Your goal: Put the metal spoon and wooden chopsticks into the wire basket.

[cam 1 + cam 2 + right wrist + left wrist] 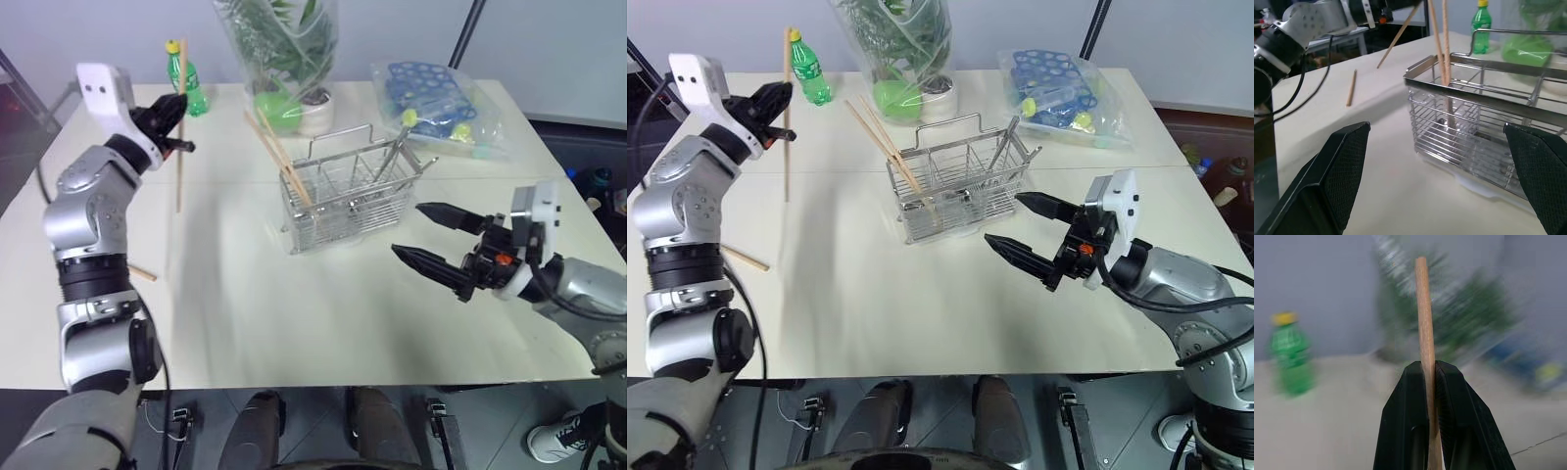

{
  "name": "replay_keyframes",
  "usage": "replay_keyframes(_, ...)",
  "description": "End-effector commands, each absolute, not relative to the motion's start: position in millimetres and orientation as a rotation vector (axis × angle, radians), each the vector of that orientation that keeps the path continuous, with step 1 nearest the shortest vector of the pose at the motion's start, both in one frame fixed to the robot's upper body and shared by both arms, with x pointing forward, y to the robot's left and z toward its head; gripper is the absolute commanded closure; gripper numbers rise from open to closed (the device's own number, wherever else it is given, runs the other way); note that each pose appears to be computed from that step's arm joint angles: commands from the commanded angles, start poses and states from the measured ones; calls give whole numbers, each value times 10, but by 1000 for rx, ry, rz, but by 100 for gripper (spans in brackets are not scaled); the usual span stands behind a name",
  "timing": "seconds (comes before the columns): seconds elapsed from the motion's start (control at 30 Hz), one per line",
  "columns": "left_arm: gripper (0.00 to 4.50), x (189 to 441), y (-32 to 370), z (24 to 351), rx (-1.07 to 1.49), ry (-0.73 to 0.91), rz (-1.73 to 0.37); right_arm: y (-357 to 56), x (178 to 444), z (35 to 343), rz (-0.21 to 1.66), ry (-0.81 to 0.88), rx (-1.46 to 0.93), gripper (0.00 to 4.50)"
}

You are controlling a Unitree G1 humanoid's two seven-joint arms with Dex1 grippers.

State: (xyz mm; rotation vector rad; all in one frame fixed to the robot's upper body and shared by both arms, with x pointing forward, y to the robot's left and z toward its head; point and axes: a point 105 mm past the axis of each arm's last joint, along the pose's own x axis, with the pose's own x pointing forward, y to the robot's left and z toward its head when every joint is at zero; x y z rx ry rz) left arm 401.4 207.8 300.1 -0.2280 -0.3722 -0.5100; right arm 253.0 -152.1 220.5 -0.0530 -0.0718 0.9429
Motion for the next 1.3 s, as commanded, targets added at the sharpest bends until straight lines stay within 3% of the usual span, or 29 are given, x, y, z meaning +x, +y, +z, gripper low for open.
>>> replay_keyframes(0.03, 443, 3641, 2049, 3708, -369, -642, -729, -1499, 2498, 2338, 932, -143, -69, 0)
replay_keyframes(0.2, 443, 3520, 1843, 3945, -509, -708, -908, -1494, 2523, 2319, 921, -147, -70, 0)
replay_keyframes(0.43, 443, 3561, 1483, 3979, -610, -715, -1029, -1479, 2551, 2284, 908, -155, -53, 0)
replay_keyframes(0.57, 443, 3686, 1227, 3812, -592, -680, -1040, -1476, 2558, 2288, 905, -163, -35, 0)
replay_keyframes(0.83, 443, 3901, 1078, 3629, -655, -686, -982, -1478, 2525, 2263, 891, -153, 5, 0)
replay_keyframes(1.3, 443, 3867, 751, 3346, -604, -628, -1040, -1469, 2487, 2236, 876, -150, 5, 0)
